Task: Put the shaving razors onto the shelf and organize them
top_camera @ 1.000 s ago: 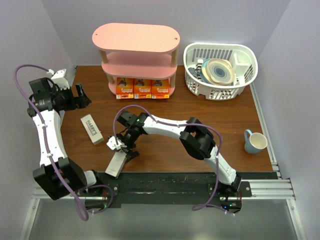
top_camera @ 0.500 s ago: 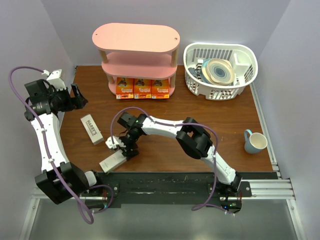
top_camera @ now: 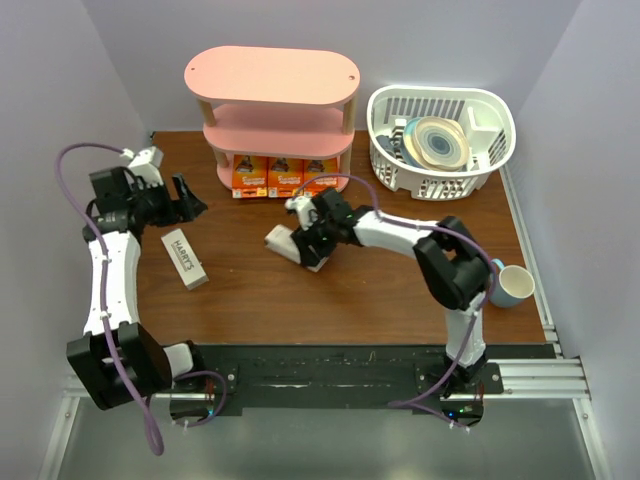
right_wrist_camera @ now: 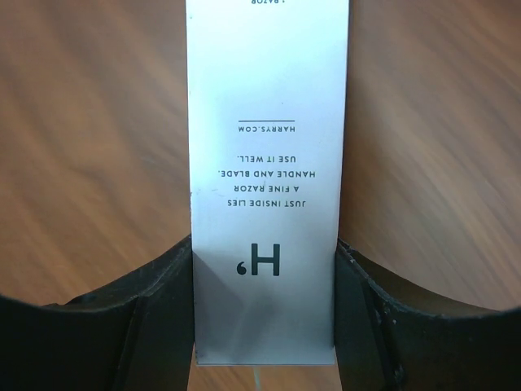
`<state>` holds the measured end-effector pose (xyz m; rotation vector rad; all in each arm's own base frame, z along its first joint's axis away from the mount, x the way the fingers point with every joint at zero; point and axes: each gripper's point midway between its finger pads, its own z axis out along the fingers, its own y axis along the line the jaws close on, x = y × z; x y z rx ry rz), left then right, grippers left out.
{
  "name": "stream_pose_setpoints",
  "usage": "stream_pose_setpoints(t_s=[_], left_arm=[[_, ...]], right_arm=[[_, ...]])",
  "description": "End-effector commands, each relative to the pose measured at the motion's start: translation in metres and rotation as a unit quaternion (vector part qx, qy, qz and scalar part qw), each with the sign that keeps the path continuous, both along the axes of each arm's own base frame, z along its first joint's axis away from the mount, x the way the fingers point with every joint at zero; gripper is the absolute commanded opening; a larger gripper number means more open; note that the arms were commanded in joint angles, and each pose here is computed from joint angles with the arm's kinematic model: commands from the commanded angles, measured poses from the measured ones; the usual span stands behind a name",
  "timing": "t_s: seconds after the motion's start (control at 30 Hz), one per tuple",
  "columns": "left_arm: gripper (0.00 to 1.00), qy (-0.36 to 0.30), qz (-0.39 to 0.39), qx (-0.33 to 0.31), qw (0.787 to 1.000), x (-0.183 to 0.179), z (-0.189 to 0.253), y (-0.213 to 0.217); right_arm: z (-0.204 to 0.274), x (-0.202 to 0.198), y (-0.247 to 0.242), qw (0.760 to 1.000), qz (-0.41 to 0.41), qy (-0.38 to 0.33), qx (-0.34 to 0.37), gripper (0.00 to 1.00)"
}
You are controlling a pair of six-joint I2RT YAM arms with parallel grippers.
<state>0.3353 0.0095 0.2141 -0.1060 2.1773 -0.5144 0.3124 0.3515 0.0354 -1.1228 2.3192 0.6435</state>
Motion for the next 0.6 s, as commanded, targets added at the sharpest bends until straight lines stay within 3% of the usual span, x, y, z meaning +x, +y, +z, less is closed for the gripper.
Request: stream_pose_setpoints(t_s=[0.0, 0.2, 0.37, 0.57], left_arm=[[0.84, -0.012, -0.031, -0.006, 0.999, -0.001, -0.007, -0.024], [0.84, 0.004, -0.042, -0.004, 0.999, -0.006, -0.026, -0.033], [0.84, -0.011, -0.029, 0.000, 1.000, 0.001, -0.023, -0.029], [0.84, -0.016, -0.030, 0.003, 0.999, 0.003, -0.020, -0.028]], right_arm=[[0.030, 0.004, -0.031, 0.990, -0.139, -0.009, -0.007, 0.54], [0.125, 0.010, -0.023, 0.984, -0.146, -0.063, 0.075, 0.49], [0.201, 0.039, -0.021, 0.959, -0.218, -0.117, 0.141, 0.41], [0.235, 0.081, -0.014, 0.924, -0.309, -0.112, 0.195, 0.40]])
